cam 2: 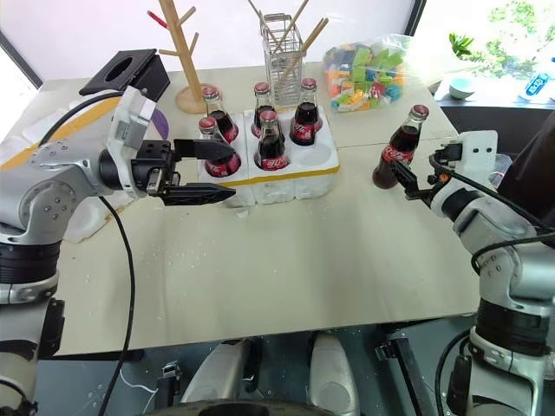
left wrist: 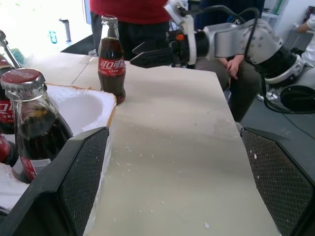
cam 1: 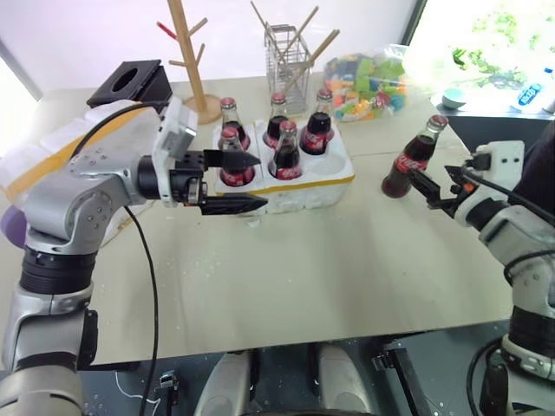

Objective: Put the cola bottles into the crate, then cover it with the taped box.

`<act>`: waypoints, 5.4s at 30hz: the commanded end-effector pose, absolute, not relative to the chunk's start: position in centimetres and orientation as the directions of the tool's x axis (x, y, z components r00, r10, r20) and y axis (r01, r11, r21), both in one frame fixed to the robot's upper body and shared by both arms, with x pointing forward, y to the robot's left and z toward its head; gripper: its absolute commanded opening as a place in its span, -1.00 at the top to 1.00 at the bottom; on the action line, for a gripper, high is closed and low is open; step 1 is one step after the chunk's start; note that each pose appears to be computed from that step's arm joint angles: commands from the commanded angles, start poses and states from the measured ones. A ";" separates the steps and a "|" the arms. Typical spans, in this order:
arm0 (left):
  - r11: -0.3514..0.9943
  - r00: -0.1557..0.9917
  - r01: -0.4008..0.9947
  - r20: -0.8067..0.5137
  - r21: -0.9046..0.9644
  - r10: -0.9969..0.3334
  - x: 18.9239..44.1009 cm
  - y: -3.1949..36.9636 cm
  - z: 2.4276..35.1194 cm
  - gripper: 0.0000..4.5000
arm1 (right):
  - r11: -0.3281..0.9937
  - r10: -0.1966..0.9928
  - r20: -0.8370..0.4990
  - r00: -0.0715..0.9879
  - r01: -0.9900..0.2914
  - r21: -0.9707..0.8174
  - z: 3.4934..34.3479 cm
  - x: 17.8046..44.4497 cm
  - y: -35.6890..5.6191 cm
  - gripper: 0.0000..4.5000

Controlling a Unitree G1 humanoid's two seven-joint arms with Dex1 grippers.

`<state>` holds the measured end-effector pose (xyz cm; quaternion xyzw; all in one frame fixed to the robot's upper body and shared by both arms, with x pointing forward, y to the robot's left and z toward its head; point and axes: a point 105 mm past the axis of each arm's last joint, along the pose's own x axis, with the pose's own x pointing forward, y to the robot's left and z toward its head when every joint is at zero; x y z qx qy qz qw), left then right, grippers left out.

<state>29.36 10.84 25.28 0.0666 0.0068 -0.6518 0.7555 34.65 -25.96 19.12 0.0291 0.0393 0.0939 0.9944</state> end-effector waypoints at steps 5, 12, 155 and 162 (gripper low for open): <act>0.148 0.163 0.977 -0.089 0.154 -0.983 28.7 11.0 26.6 -1.00 | 0.982 0.178 -0.031 0.984 -0.176 0.063 19.1 38.3 -26.3 -0.99; 0.174 0.190 0.972 -0.086 0.160 -0.978 28.5 11.3 26.7 -1.00 | 0.978 0.194 -0.025 0.981 -0.192 0.080 18.4 40.9 -25.9 -0.75; 0.398 0.942 0.078 0.063 0.914 -0.329 36.5 26.9 36.4 0.84 | 0.581 0.800 -0.080 0.594 -0.802 -0.138 28.3 26.3 -17.7 -1.00; 0.146 0.925 -0.018 0.072 0.989 -0.372 36.4 19.7 36.1 0.84 | 0.615 0.782 -0.046 0.622 -0.781 -0.110 28.2 26.5 -17.7 -1.00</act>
